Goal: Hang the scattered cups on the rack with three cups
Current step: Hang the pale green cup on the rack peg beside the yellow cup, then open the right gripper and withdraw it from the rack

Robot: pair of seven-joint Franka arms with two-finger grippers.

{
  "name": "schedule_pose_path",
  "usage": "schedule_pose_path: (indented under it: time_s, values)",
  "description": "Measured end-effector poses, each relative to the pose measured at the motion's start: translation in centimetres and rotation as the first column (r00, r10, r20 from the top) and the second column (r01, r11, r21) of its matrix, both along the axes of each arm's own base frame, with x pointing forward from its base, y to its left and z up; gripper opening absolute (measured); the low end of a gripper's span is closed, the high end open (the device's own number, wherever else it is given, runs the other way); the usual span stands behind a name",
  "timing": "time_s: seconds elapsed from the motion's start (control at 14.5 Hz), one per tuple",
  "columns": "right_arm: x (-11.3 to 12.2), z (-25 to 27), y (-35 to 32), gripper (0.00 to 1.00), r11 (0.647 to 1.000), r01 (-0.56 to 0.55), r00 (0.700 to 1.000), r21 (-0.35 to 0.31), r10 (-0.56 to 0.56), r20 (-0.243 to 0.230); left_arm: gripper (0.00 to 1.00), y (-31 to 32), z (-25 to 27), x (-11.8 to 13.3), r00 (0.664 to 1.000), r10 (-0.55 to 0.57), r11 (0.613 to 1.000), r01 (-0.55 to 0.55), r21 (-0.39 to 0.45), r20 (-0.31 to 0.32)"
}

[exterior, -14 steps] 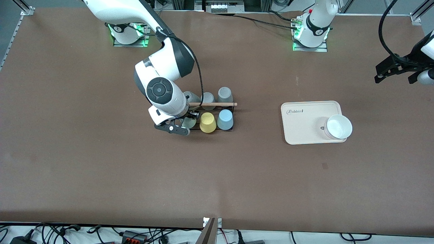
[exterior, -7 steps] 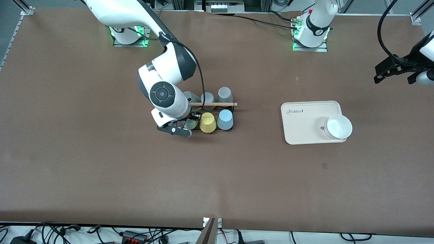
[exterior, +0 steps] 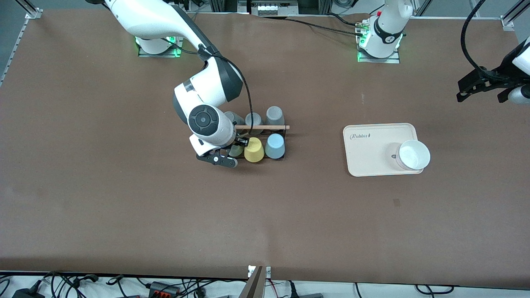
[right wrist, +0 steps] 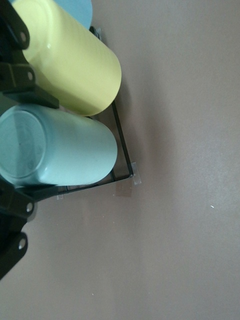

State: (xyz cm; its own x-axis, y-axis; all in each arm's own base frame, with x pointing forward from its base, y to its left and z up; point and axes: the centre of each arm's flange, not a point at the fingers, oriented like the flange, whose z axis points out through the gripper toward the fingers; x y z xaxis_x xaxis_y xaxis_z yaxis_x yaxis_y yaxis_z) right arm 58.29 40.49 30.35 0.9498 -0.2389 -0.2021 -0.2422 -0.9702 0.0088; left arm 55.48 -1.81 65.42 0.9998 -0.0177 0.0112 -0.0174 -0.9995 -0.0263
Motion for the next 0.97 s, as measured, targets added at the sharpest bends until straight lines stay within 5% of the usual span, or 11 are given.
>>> schedule_pose_path:
  time_s: [0.21,0.62,0.97]
  values:
    - [0.6,0.9,-0.1,0.99,1.000,0.007,1.000,0.005,-0.007,0.012,1.00,0.0,0.0,0.0,1.000,0.000,1.000,0.000,0.000,0.000]
    - [3.5,12.0,-3.6,1.00,0.998,0.052,0.996,0.031,-0.054,0.074,1.00,0.3,0.0,0.0,1.000,0.007,1.000,-0.007,0.000,0.000]
    - [8.5,18.7,-15.8,1.00,0.986,0.147,0.975,0.075,-0.158,0.155,1.00,0.6,0.0,0.0,1.000,0.012,1.000,-0.012,0.000,0.000]
